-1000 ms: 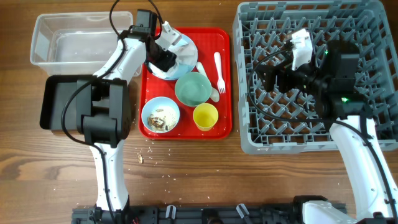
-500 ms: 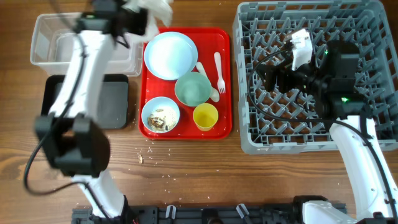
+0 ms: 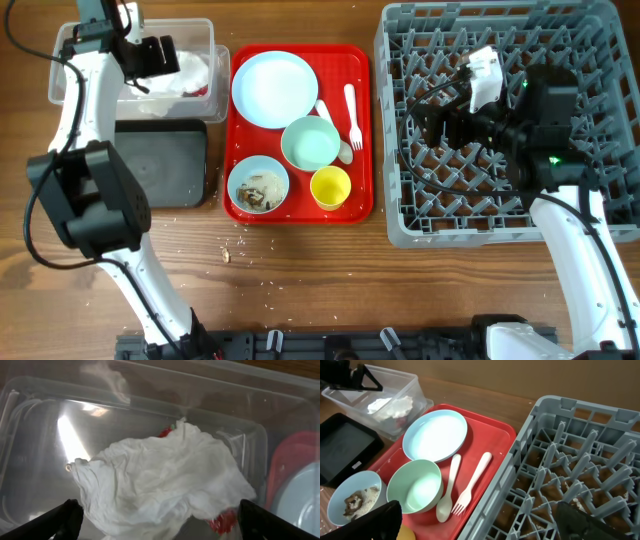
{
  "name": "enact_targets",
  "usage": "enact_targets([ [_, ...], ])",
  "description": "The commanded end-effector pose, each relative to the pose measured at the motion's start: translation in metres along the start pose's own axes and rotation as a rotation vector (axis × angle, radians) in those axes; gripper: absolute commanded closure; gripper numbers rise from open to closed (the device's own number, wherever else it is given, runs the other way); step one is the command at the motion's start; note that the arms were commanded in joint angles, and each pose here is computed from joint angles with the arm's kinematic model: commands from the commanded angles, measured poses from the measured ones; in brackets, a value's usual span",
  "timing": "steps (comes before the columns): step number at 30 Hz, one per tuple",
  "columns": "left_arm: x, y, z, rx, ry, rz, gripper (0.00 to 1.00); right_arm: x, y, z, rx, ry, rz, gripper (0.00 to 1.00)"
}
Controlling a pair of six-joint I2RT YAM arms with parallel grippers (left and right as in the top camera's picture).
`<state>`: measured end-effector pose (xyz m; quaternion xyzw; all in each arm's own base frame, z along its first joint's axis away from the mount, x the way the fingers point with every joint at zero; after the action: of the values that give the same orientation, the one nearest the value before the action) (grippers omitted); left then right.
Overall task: Sort waste into correct bins and load items into the dishwasher rack
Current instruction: 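Pick the napkin and wrapper off the plate with the left gripper, drop into clear bin, then grasp the yellow cup with the left gripper and lift it toward the right gripper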
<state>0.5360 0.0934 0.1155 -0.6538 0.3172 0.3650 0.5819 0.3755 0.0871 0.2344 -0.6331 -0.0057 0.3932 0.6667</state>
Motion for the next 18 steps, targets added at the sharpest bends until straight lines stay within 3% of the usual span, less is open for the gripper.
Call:
enact_targets([
  [1, -0.084, -0.028, -0.051, 0.055, 0.170, -0.115, 0.00, 0.001, -0.008, 0.003, 0.020, -0.018, -0.015, 0.00],
  [5, -0.111, 0.035, -0.134, 0.121, 0.375, 0.128, 0.00, 0.001, -0.008, 0.003, 0.047, -0.019, -0.015, 0.00],
  [9, -0.106, 0.115, -0.204, 0.233, 0.433, 0.400, 0.01, 0.001, -0.008, 0.003, 0.047, -0.018, -0.015, 0.00],
  [12, -0.128, 0.173, -0.239, 0.295, 0.434, 0.604, 0.06, 0.001, -0.008, 0.003, 0.047, -0.018, -0.014, 0.00],
  [15, -0.128, 0.205, -0.279, 0.372, 0.428, 0.629, 0.09, 0.001, -0.008, 0.003, 0.070, -0.019, -0.014, 0.00],
  [18, -0.106, 0.235, -0.282, 0.309, 0.322, 0.659, 0.15, 0.001, -0.008, 0.003, 0.070, -0.018, -0.014, 0.00],
])
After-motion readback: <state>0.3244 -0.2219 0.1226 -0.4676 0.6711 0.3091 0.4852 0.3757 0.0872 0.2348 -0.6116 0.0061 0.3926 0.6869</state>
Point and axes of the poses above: each gripper's point midway between its finger pads, its own x axis out along the fingers, its own z axis along the line the jaws close on, y = z × x, the point moved 1 cm from there along -x, back along the fingers, and after that the axes turned 3 degrees about x, right-handed, at the moved point
